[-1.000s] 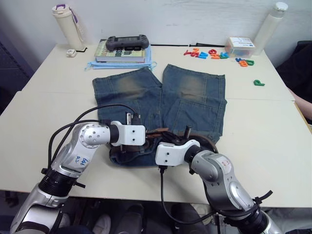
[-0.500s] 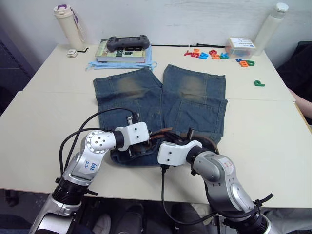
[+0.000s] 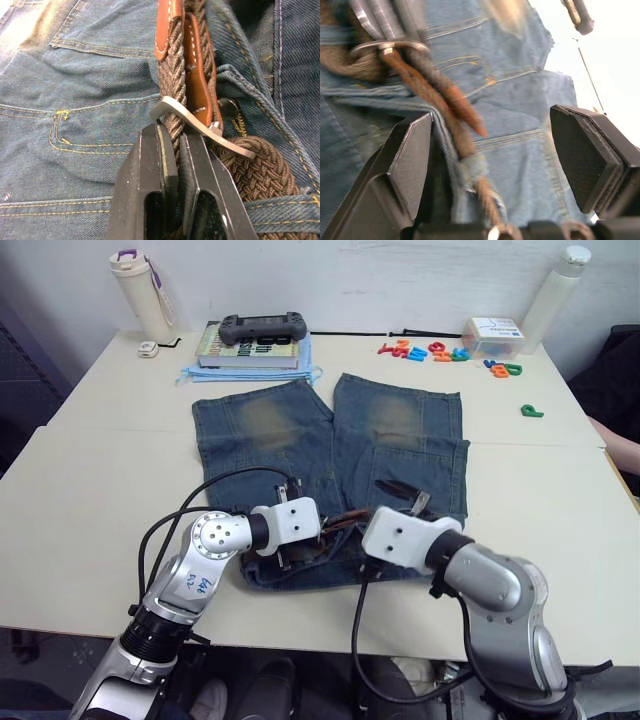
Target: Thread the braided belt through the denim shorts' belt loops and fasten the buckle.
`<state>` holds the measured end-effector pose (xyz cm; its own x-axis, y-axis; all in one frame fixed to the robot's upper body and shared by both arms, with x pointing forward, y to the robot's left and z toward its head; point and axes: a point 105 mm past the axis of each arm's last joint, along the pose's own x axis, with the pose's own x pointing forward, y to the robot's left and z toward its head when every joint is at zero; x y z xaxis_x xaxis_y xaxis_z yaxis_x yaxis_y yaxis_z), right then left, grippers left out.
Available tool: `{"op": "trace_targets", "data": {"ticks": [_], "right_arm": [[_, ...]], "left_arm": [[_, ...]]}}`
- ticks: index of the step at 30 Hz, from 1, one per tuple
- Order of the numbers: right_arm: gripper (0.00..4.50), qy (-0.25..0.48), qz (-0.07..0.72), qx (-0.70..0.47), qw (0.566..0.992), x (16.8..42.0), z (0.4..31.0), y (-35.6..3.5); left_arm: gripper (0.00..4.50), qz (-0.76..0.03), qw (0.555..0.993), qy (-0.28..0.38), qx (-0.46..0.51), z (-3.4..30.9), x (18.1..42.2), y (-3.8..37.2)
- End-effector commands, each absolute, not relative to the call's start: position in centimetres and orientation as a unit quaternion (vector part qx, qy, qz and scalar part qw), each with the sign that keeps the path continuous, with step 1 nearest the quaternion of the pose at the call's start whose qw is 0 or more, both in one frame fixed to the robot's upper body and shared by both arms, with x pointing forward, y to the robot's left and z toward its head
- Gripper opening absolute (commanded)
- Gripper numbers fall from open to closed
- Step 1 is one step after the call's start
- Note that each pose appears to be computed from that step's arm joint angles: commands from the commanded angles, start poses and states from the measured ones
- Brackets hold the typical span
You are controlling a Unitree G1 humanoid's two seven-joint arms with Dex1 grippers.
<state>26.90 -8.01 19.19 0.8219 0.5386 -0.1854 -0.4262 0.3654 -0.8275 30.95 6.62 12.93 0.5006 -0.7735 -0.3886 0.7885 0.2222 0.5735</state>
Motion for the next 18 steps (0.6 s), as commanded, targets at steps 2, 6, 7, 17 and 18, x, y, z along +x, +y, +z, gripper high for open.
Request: {"op": "trace_targets", "data": {"ticks": [2, 6, 7, 17, 18], "right_arm": [[3.98, -0.1, 0.291, -0.501, 0.809, 26.4, 21.3, -7.9], [3.98, -0.097, 0.294, -0.528, 0.791, 26.7, 21.1, -8.3], [3.98, -0.096, 0.296, -0.538, 0.784, 26.7, 20.9, -8.3], [3.98, -0.09, 0.31, -0.56, 0.763, 26.6, 19.0, -7.8], [3.98, -0.089, 0.311, -0.562, 0.761, 26.6, 18.8, -7.7]], "left_arm": [[0.0, -0.517, 0.772, -0.011, 0.371, 13.5, 30.3, 5.6], [0.0, -0.517, 0.771, -0.012, 0.372, 13.6, 30.4, 5.6], [0.0, -0.516, 0.771, -0.012, 0.373, 13.6, 30.4, 5.6], [0.0, -0.515, 0.772, -0.014, 0.372, 13.7, 30.6, 5.5], [0.0, -0.515, 0.771, -0.014, 0.375, 13.7, 30.6, 5.5]]}}
